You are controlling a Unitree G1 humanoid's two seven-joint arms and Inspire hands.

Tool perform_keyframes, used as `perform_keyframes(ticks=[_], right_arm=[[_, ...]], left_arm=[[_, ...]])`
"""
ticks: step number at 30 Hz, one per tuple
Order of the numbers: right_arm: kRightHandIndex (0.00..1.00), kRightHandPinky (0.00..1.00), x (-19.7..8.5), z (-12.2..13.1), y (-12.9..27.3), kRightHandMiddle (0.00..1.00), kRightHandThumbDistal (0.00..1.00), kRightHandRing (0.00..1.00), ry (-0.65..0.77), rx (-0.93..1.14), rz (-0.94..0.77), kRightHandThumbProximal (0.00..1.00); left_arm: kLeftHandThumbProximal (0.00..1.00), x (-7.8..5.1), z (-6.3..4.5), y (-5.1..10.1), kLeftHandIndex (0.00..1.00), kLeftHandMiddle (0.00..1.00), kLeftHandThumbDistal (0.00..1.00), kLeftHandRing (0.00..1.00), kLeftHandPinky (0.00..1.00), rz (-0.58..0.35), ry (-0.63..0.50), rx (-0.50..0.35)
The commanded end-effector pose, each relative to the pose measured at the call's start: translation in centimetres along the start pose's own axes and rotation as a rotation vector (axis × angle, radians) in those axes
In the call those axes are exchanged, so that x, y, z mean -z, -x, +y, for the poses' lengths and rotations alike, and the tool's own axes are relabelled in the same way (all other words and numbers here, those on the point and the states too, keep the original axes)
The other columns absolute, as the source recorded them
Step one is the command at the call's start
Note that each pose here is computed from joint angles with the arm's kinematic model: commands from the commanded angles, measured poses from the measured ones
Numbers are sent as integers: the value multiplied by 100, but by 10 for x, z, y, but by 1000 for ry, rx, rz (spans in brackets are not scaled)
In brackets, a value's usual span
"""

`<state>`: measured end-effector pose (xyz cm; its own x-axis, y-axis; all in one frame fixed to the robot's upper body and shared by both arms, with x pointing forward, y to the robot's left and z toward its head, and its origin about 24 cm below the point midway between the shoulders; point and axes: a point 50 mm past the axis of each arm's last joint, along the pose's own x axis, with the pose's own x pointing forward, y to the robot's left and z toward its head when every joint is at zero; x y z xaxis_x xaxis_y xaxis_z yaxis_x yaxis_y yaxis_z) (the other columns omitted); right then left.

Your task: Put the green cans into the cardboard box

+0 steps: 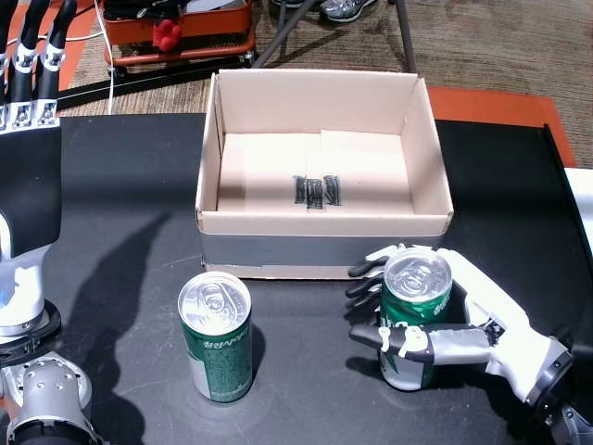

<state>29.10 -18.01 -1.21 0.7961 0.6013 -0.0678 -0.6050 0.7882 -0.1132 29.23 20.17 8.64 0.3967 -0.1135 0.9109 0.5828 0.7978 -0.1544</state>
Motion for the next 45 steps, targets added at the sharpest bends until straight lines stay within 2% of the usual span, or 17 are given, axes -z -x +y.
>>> perform_keyframes(ticks=[1,5,8,17,25,29,31,36,45], right_arm=[[44,49,-1,0,-5,46,100,50,-23,7,4,13],[43,49,1,1,-6,45,100,48,-35,4,22,15],[41,48,2,2,-8,45,100,48,-46,5,30,11],[40,47,3,3,-9,44,99,47,-59,13,42,10],[40,47,5,4,-10,44,100,47,-54,18,57,13],[39,47,6,4,-10,43,100,47,-67,19,70,11],[39,46,7,5,-10,42,99,45,-67,23,70,11],[38,44,7,6,-10,40,85,43,-68,36,67,1],[36,41,7,6,-11,38,86,40,-62,47,67,1]], left_arm=[[89,-1,-1,0,100,100,55,100,100,11,0,16],[89,-1,-1,0,100,100,55,100,100,7,-7,10],[88,-1,-1,1,100,100,54,100,100,6,-1,4],[90,-2,1,1,100,100,56,100,100,9,14,-3],[90,-2,1,0,100,100,57,100,100,9,16,-7],[90,-2,1,1,100,100,57,100,100,9,16,-11],[91,-2,1,1,100,100,57,100,100,8,14,-12],[89,-2,1,1,100,100,57,100,100,6,15,-16],[90,-2,0,1,100,100,57,100,100,10,15,-11]])
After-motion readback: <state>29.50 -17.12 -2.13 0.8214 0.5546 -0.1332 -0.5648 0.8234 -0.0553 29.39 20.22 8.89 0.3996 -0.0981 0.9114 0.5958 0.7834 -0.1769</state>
